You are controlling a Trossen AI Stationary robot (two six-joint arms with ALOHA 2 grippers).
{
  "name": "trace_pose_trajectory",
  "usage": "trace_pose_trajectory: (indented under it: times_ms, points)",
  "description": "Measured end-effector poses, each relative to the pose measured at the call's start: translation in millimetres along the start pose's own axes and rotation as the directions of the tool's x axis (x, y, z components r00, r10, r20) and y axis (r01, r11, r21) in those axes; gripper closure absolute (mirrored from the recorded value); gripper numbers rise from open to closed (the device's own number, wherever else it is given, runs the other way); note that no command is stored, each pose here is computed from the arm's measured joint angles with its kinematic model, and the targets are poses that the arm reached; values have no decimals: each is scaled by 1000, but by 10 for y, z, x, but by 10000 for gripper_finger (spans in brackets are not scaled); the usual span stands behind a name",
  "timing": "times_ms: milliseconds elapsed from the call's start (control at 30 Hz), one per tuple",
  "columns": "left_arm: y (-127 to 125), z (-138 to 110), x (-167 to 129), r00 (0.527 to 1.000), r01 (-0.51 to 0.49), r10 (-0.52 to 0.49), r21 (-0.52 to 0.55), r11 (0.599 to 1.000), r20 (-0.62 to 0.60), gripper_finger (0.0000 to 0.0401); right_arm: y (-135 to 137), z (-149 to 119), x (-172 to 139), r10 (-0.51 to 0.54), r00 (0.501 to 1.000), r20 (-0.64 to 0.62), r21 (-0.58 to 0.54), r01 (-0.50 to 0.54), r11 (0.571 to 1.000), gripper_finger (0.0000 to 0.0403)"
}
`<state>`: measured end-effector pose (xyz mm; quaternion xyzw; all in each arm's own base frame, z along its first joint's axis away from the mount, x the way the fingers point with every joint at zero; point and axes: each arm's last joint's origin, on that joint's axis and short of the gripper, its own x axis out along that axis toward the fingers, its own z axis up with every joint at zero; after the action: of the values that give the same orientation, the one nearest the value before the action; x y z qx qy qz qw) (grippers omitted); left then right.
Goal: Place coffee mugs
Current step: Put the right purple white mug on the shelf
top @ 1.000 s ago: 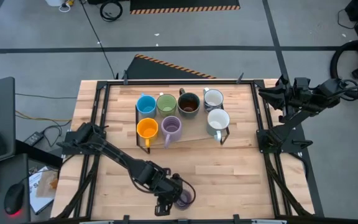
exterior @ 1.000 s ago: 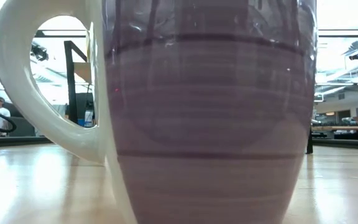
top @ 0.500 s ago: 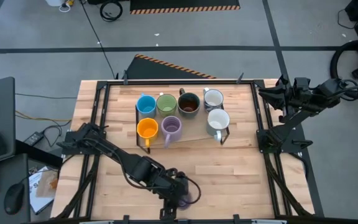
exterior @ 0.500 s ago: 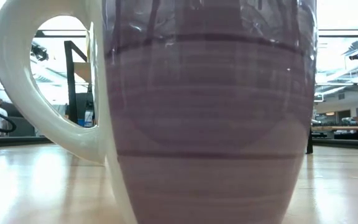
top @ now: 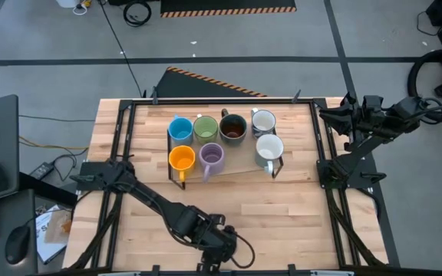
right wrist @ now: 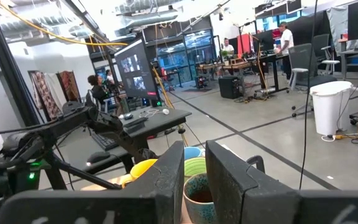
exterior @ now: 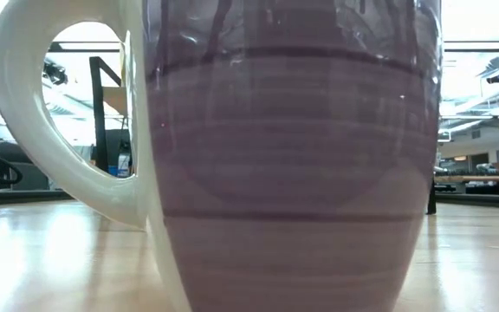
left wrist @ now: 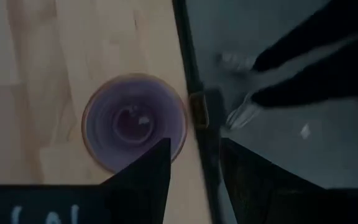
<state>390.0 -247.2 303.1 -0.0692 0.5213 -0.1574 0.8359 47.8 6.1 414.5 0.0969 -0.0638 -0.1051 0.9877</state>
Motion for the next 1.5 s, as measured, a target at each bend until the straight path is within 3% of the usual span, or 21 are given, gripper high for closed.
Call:
trace_pose_trajectory:
  times_ms: [167, 433, 733, 1500]
  points:
    - [-81, -38, 25, 998, -56, 52, 177, 983, 26, 233, 0, 0, 0, 0, 1000, 0, 1, 0, 1000, 330]
    - [-162, -137, 194, 994, -97, 112, 442, 892, -7, 213, 1, 0, 0, 0, 1000, 0, 0, 0, 1000, 330]
    - [-67, -88, 188, 992, -118, 128, 370, 921, -2, 228, 0, 0, 0, 0, 1000, 0, 0, 0, 1000, 330]
    - [-72, -86, 185, 992, -116, 123, 343, 932, 1, 229, 1, 0, 0, 0, 1000, 0, 0, 0, 1000, 330]
